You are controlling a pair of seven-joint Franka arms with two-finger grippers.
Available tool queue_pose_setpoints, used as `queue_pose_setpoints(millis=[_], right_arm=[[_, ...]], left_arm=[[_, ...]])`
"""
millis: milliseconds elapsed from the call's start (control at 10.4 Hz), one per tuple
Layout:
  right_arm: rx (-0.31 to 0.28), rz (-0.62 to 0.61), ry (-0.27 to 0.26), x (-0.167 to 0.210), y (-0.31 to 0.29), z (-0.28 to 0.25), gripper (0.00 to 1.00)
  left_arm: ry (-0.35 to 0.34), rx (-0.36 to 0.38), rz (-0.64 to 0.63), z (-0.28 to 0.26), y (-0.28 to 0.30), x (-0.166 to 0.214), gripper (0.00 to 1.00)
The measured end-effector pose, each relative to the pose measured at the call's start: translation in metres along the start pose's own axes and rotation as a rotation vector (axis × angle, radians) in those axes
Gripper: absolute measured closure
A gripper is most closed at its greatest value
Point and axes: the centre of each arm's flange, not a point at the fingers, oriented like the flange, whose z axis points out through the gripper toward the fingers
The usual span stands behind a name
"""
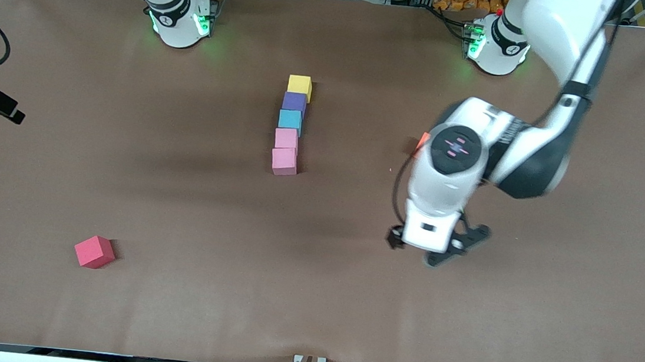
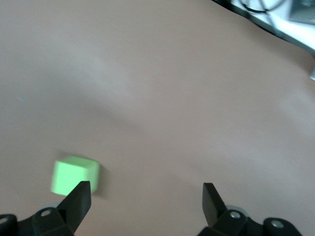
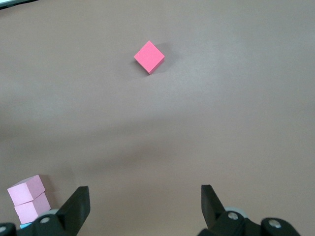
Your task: Arrange blocks into number 1
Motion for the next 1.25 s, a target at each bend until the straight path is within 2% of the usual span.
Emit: queue_pose_setpoints(millis=[192,384,672,863,1055,1151,1247], right_arm=[[-0.001,0.003,-0.011,-0.001,0.002,0.000,0.00],[-0.002,0.003,-0.016,-0.002,0.002,0.001,0.00],[-0.003,0.004,-0.020,-0.002,0.002,0.001,0.00],[-0.003,0.003,-0.021,-0.003,0.002,0.001,0.00],[-0.003,0.003,-0.022,-0.003,0.002,0.001,0.00],[-0.003,0.003,-0.023,-0.003,0.002,0.001,0.00],[-0.003,0.002,-0.023,-0.003,0.002,0.001,0.00]], left_arm=[[-0.091,0.085,0.013,0.010,-0.045,0.031,0.00],[-0.216,0.104,0.068,0.022,-0.089,0.044,0.00],[-0.332,0.128,0.167,0.022,-0.159,0.025,0.00],[-0.381,0.149,0.230,0.021,-0.193,-0.006,0.00],[-0.417,0.117,0.292,0.009,-0.216,-0.032,0.00],[-0.399,0.098,0.317,-0.003,-0.226,-0.034,0.00],[-0.352,0.064,0.341,-0.021,-0.229,-0.029,0.00]])
